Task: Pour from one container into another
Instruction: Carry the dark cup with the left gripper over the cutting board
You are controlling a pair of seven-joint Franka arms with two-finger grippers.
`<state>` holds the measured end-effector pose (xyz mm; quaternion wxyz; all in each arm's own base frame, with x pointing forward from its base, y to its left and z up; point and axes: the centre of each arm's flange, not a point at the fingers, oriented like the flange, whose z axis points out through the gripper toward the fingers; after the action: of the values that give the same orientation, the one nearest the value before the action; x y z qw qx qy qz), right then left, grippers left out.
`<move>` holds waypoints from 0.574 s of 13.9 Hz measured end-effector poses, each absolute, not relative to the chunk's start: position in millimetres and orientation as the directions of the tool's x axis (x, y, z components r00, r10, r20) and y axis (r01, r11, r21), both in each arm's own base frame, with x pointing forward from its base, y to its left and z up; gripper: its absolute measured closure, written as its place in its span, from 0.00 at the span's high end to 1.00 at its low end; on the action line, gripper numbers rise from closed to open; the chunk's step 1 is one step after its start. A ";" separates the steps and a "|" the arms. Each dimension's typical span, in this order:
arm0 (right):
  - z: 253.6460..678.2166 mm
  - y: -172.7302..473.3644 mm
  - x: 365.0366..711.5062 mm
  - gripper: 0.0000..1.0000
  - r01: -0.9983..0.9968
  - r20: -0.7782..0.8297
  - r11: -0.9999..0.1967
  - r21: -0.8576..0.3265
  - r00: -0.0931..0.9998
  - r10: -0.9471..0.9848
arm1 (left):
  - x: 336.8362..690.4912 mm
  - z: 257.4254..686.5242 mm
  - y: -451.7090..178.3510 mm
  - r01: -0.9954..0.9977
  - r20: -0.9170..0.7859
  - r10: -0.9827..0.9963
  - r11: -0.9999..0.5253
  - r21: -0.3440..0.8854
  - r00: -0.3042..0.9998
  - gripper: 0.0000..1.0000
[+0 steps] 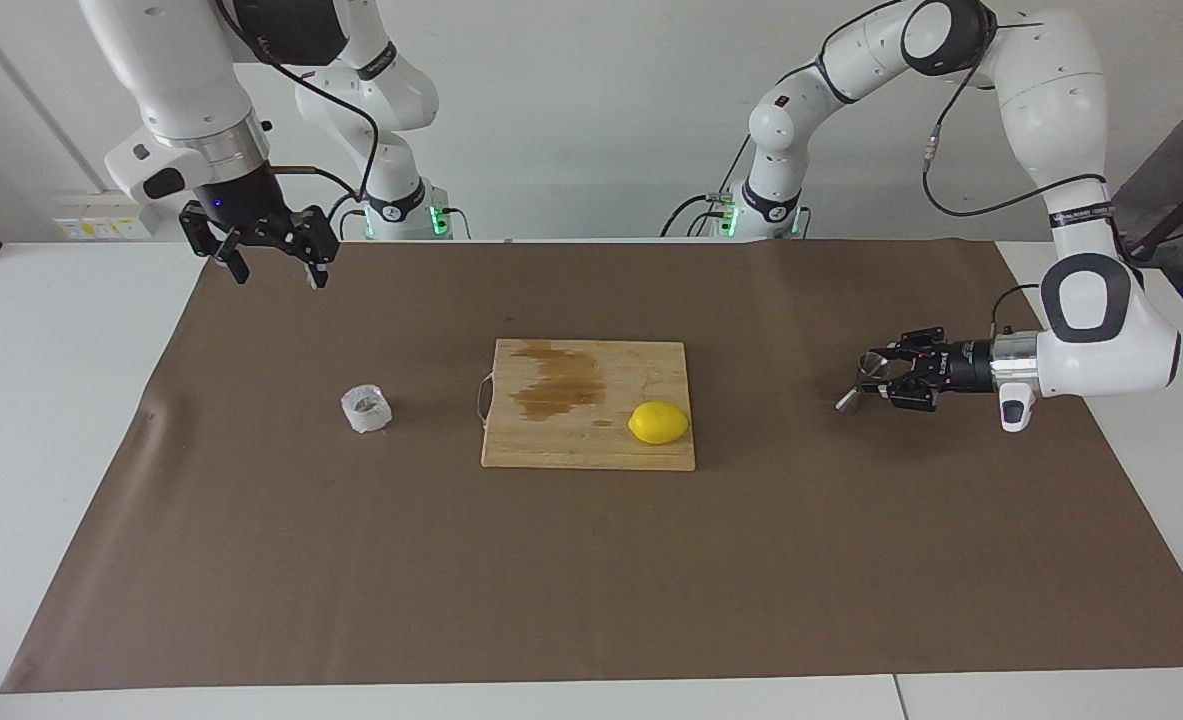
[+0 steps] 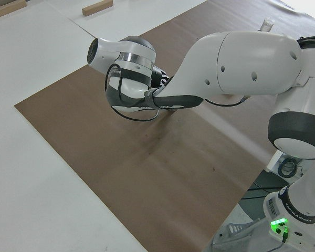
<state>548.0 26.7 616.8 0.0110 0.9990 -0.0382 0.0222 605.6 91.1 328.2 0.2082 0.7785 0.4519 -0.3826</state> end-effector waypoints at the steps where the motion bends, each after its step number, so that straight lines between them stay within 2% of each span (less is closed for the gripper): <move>1: 616.8 26.7 548.0 1.00 -0.077 0.045 -0.997 0.020 0.996 -0.076 | 605.7 328.1 91.1 0.863 -0.784 0.545 -0.504 -0.022 0.299 0.49; 8: 616.8 26.7 548.0 1.00 -0.077 0.045 -0.997 0.020 0.996 -0.076 | 605.8 327.8 91.2 0.864 -0.784 0.545 -0.504 -0.022 0.298 0.49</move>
<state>548.0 26.7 616.8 0.0110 0.9990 -0.0382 0.0222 605.8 91.2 327.8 0.2083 0.7782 0.4525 -0.3823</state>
